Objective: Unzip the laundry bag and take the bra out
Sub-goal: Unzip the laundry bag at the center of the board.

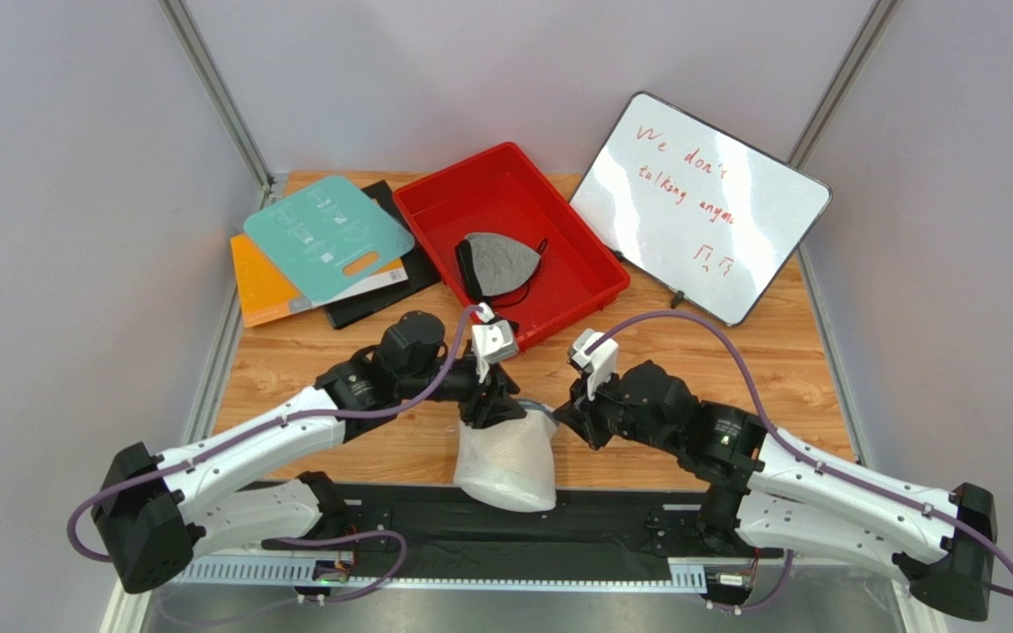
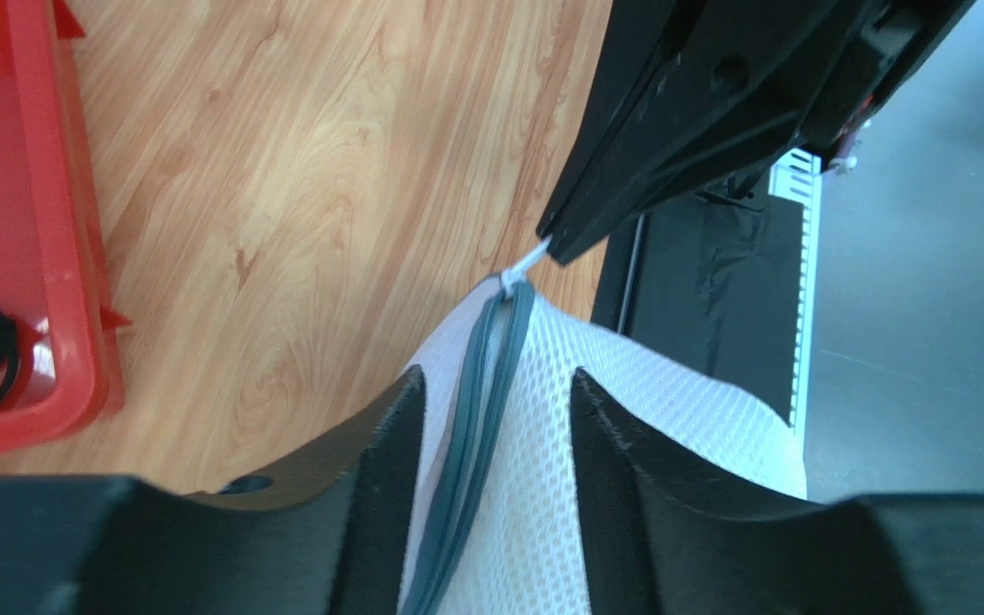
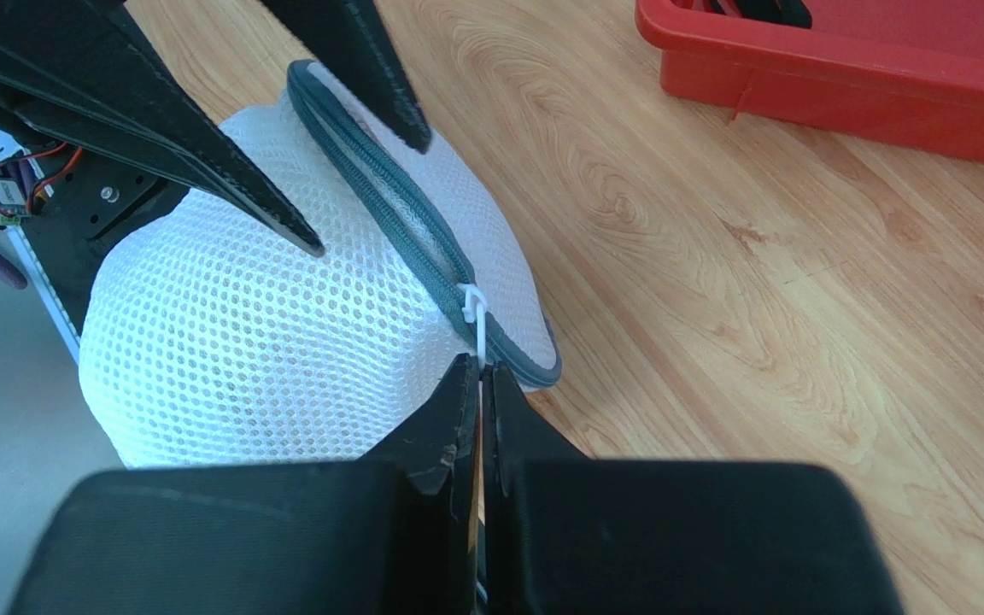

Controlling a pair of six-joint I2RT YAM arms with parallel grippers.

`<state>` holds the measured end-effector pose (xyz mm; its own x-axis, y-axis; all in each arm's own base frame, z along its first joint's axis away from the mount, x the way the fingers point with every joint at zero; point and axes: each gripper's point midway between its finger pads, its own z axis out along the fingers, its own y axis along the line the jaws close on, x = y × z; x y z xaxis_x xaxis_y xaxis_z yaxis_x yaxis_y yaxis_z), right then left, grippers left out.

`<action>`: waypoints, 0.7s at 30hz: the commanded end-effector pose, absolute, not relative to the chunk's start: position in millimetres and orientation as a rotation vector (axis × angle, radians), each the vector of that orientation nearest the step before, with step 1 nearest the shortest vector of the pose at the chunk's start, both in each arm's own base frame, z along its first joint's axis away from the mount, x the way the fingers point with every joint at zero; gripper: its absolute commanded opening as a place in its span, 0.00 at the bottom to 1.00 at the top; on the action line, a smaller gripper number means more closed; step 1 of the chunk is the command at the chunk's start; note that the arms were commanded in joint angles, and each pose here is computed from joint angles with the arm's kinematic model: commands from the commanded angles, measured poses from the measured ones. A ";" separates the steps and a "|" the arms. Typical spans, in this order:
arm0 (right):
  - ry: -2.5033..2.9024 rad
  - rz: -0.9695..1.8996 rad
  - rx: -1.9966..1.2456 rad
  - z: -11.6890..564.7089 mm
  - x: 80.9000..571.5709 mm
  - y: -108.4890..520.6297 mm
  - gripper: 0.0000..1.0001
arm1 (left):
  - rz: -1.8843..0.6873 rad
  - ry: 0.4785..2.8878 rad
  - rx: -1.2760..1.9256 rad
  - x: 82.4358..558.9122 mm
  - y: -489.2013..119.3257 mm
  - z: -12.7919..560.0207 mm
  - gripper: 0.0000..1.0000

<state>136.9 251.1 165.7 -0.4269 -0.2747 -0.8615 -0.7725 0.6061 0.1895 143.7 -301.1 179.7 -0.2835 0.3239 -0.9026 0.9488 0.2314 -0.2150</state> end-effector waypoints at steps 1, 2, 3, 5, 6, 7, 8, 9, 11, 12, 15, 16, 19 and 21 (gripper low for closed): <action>1.883 0.788 -0.824 200.8 138.6 261.8 0.00 | -1.149 1.637 1.227 144.9 -323.7 215.1 0.69; 1.880 0.788 -0.827 201.5 138.2 262.2 0.00 | -1.163 1.641 1.236 145.7 -327.8 213.4 0.70; 1.875 0.792 -0.831 203.1 136.5 262.6 0.00 | -1.174 1.629 1.240 146.7 -331.4 218.6 0.71; 1.863 0.791 -0.829 207.5 136.2 261.7 0.00 | -1.190 1.630 1.258 147.5 -336.5 215.3 0.72; 1.854 0.793 -0.833 209.8 135.2 261.8 0.00 | -1.195 1.631 1.262 148.2 -338.2 215.6 0.72; 1.856 0.789 -0.838 208.9 134.7 261.0 0.00 | -1.197 1.634 1.266 148.8 -339.5 214.7 0.72; 1.849 0.790 -0.835 212.0 134.7 260.7 0.00 | -1.198 1.648 1.271 149.8 -340.9 209.7 0.72; 1.849 0.785 -0.835 212.1 134.8 259.9 0.00 | -1.201 1.656 1.274 149.0 -341.2 206.9 0.72; 1.838 0.783 -0.834 216.3 134.6 259.3 0.00 | -1.203 1.671 1.277 149.9 -342.0 200.7 0.73; 1.842 0.779 -0.835 215.6 134.7 258.9 0.00 | -1.208 1.677 1.277 149.2 -342.0 198.7 0.73; 1.835 0.770 -0.830 219.1 135.9 257.5 0.00 | -1.227 1.694 1.283 145.7 -341.8 191.6 0.73; 1.834 0.765 -0.831 219.1 136.5 257.2 0.00 | -1.232 1.695 1.282 145.4 -341.7 190.4 0.72; 1.830 0.754 -0.820 221.0 138.7 256.0 0.00 | -1.242 1.709 1.282 142.4 -340.4 186.0 0.63; 1.825 0.741 -0.818 221.4 140.5 254.7 0.00 | -1.242 1.721 1.281 141.8 -339.0 182.6 0.45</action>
<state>130.9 252.1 185.0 -0.3764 -0.2834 -0.8820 -0.7994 0.5806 0.1546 145.3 -336.0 176.6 -0.3316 0.3603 -0.8719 0.9434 0.1150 -0.3112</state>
